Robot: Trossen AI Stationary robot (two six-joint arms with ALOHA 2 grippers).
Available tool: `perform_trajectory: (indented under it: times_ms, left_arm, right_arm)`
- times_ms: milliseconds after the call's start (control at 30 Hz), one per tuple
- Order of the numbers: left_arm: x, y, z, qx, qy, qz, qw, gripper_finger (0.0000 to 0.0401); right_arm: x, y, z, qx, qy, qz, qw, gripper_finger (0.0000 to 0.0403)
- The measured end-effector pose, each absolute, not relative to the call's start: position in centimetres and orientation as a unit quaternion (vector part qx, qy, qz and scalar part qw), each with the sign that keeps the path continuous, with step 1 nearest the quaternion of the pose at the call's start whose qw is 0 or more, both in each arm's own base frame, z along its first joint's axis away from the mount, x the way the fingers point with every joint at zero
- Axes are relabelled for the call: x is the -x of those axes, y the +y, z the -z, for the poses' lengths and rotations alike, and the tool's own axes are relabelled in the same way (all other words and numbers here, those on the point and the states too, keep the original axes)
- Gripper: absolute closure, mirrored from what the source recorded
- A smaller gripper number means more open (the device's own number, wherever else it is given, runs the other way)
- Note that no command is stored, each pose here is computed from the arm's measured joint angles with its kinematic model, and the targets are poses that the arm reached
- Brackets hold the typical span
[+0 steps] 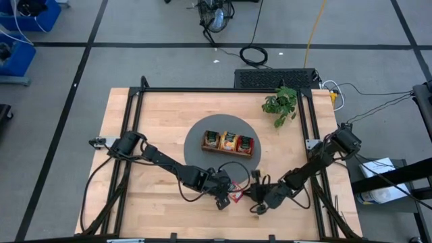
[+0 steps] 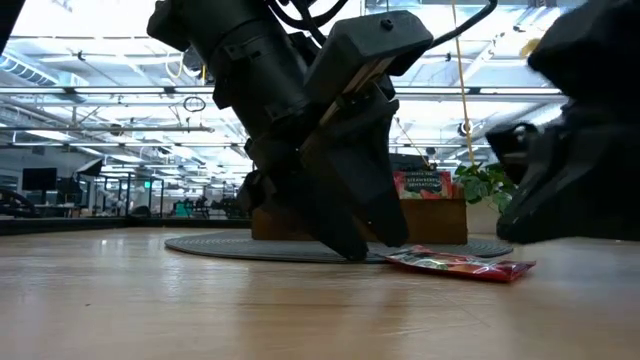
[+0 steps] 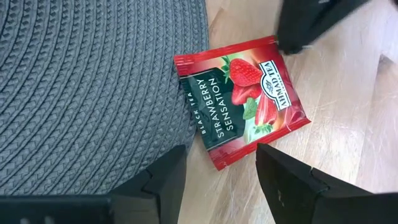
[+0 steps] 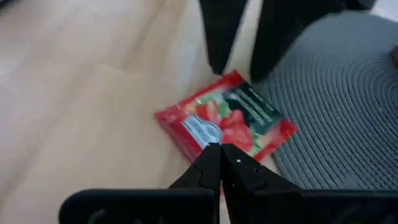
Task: Pick & Place Tea
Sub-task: Put the red tea bag into the right compartment of the wooden organizer
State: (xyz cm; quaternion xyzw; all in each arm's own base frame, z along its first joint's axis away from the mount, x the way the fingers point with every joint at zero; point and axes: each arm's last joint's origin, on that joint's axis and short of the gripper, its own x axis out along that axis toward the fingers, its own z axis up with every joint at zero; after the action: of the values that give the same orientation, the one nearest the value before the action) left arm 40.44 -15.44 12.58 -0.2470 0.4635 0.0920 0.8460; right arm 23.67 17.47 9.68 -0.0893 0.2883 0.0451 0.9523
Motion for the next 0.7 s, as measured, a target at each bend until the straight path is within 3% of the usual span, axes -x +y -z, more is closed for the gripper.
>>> perform_trajectory:
  times_ms: [433,700]
  left_arm:
    - [-40.4,-15.4,-12.6,0.240,0.464,-0.089,0.848,0.0203]
    - [-40.1,-15.4,-12.5,0.247,0.494,-0.069,0.831,0.0203]
  right_arm:
    - [-25.3,16.0,-5.2,0.008,0.343,-0.062,0.937,0.0403]
    - [-25.3,15.8,-4.7,0.007,0.354,-0.057,0.934,0.0403]
